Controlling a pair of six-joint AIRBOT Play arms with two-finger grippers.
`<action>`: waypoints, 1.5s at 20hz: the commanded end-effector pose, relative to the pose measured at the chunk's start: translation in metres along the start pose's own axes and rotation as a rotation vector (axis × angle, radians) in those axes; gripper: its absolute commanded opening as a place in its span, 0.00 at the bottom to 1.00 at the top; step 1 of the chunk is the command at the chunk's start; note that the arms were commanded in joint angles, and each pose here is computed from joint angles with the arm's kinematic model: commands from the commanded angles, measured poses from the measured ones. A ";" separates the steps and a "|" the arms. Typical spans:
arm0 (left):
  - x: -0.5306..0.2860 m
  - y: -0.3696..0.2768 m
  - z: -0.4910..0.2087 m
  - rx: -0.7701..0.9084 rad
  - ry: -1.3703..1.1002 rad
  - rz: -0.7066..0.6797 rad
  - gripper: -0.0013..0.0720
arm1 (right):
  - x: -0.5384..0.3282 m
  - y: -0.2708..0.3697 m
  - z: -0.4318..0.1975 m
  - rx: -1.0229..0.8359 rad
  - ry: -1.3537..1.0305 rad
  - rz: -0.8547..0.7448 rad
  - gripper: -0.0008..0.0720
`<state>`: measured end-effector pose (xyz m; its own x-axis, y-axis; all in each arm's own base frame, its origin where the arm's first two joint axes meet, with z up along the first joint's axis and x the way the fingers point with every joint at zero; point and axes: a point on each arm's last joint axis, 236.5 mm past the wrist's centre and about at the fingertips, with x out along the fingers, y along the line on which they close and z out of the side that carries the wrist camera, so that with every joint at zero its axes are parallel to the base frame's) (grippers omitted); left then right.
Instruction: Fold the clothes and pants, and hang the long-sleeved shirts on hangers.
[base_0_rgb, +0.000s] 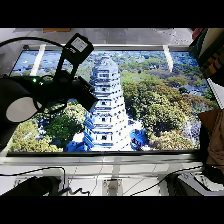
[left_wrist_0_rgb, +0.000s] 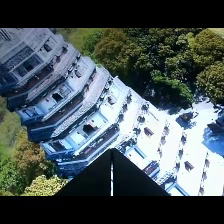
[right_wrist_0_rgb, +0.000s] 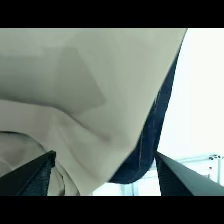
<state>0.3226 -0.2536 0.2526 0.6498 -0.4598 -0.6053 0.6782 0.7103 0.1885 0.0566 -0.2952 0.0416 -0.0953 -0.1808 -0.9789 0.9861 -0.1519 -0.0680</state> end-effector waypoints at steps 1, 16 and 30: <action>0.000 0.000 0.000 -0.001 0.000 0.000 0.03 | 0.001 0.008 0.007 -0.055 -0.032 0.042 0.95; 0.000 0.000 0.000 -0.001 0.000 0.000 0.03 | 0.004 0.176 -0.050 -0.473 0.170 0.700 0.05; 0.000 0.000 0.000 -0.001 0.000 -0.001 0.03 | -0.106 0.216 -0.285 -1.261 0.407 0.876 0.05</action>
<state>0.3224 -0.2538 0.2525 0.6489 -0.4604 -0.6057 0.6786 0.7103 0.1871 0.3088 -0.0848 0.0630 0.4260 0.5054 -0.7504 0.3796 0.6530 0.6553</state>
